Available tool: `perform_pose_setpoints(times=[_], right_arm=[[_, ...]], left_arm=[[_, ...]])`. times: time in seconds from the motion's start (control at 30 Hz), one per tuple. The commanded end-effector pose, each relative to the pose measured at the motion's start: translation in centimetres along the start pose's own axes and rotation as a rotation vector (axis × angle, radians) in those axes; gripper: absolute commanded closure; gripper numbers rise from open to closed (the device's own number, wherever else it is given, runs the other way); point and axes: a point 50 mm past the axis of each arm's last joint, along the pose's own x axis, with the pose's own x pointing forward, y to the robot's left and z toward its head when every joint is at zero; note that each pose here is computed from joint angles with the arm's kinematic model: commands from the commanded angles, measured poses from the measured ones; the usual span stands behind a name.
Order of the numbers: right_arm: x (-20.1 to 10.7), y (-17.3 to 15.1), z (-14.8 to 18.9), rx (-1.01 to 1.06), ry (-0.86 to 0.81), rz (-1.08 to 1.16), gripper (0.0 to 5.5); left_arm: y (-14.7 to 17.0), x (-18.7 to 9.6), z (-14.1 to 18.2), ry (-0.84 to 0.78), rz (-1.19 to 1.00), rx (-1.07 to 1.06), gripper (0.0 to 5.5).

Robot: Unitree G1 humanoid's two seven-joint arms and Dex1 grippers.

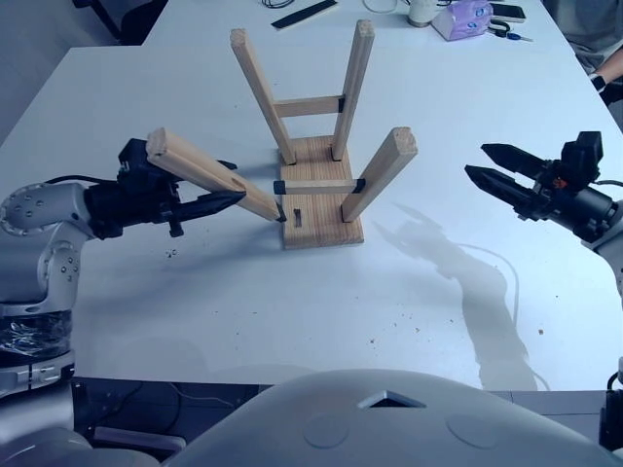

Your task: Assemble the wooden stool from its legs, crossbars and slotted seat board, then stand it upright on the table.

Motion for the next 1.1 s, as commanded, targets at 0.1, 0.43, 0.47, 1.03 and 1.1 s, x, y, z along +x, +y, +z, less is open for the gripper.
perform_pose_setpoints(times=[0.1,0.43,0.47,1.03,1.1], right_arm=[[0.3,0.2,0.1,-0.01,-0.009,0.021,2.5],[0.8,0.4,-0.2,-0.021,0.021,0.037,2.5],[0.8,0.4,-0.2,-0.02,0.02,0.037,2.5],[0.6,1.0,-0.8,-0.023,0.036,0.035,2.5],[0.6,1.0,-0.8,-0.023,0.037,0.039,2.5]], left_arm=[[0.4,1.0,0.0,-0.009,0.029,0.05,3.45],[0.1,2.1,-1.1,0.05,-0.053,0.084,3.45],[-0.2,1.9,-1.5,0.089,-0.083,0.083,3.45],[-1.1,0.8,-2.9,0.234,-0.212,-0.028,3.45],[-0.6,0.9,-3.3,0.246,-0.185,-0.052,3.45]])
